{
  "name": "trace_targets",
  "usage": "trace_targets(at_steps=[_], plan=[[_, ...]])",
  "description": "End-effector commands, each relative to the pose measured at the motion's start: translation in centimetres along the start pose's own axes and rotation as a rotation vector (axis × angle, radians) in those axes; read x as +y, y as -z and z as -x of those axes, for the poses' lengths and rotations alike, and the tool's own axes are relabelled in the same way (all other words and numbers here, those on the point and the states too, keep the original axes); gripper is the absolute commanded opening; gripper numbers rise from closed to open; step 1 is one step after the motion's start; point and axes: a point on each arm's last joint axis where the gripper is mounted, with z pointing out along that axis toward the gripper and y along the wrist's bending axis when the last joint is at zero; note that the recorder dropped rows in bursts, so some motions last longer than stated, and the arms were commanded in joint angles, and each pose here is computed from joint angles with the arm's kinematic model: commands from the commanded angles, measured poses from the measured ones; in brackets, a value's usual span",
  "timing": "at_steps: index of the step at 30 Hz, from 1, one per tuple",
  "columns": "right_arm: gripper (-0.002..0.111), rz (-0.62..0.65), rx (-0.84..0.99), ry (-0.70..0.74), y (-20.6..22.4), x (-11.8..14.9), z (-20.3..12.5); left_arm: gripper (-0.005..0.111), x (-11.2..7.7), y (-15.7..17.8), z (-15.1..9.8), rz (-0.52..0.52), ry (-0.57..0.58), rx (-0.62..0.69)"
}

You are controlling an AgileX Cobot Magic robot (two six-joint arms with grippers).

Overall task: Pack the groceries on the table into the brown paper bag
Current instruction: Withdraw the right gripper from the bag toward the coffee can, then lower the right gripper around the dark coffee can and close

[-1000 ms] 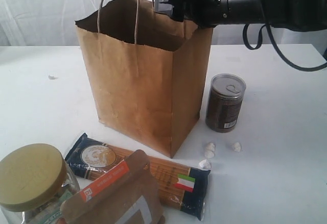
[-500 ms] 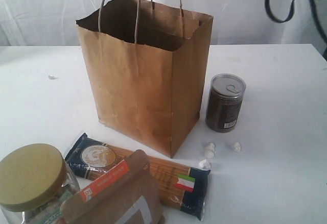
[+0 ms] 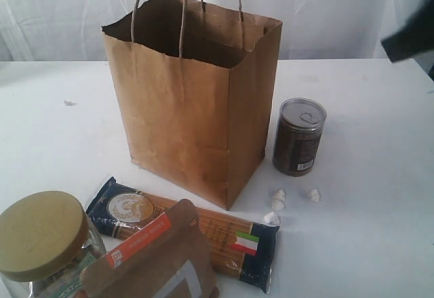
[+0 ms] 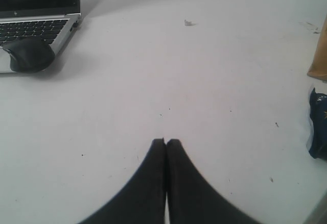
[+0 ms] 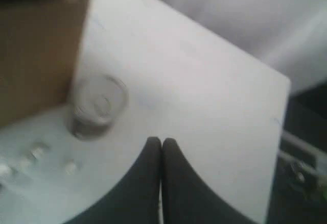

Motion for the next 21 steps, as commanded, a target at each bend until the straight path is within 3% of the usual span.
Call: trace_targets(at_steps=[1,5,11,16,21], plan=[[0.000,-0.089,0.107,-0.055,-2.4,0.3,-2.9,0.000,0.0,0.0,-0.1,-0.001,0.008,-0.006],[0.000,-0.007,0.080,-0.022,-5.9,2.5,-5.0,0.000,0.0,0.0,-0.1,-0.001,0.008,-0.006],[0.001,0.105,0.083,-0.129,-8.7,4.5,-5.9,0.000,0.0,0.0,-0.1,-0.001,0.008,-0.006],[0.020,0.209,0.075,-0.084,-8.6,5.5,-5.7,0.000,0.0,0.0,-0.1,-0.001,0.008,-0.006],[0.027,0.335,0.051,-0.110,-8.3,6.6,-5.4,0.000,0.0,0.0,-0.1,-0.001,0.008,-0.006]])
